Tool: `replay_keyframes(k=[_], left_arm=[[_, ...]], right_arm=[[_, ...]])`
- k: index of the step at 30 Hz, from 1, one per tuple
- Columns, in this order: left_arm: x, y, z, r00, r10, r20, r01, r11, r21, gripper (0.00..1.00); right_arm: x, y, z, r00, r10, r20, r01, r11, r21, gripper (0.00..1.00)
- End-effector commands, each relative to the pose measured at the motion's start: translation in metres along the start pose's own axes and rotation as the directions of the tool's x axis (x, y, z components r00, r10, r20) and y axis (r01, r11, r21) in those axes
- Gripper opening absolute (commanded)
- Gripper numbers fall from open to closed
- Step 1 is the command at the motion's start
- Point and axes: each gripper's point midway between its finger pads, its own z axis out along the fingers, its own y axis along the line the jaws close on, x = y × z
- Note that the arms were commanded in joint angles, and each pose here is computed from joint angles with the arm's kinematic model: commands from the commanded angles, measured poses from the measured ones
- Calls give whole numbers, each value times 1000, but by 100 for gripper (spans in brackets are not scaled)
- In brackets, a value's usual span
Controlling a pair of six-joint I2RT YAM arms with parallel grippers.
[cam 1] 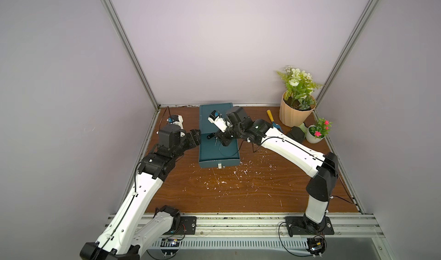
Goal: Take the keys out of the drawer
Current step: Pick up the key from the drawer, then place the key at the center of the board.
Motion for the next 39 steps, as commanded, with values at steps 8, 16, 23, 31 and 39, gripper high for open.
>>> replay_keyframes(k=[8, 16, 23, 31, 39], left_arm=[[-54, -56, -3, 984, 66, 165, -103, 969, 224, 68], [-63, -103, 3, 977, 110, 182, -174, 903, 392, 64], [-37, -146, 18, 974, 190, 122, -225, 839, 495, 63], [-5, -173, 27, 962, 267, 61, -255, 796, 548, 62], [25, -177, 31, 930, 366, -31, -292, 787, 544, 62]], right_arm=[[-57, -20, -103, 914, 345, 213, -247, 891, -380, 0], [-40, -49, -143, 842, 521, 141, -375, 752, -542, 0], [25, -93, -143, 809, 584, 73, -533, 780, -329, 0], [115, -138, -117, 800, 600, 23, -601, 799, 19, 0], [192, -181, -81, 795, 605, -43, -572, 770, 283, 0]])
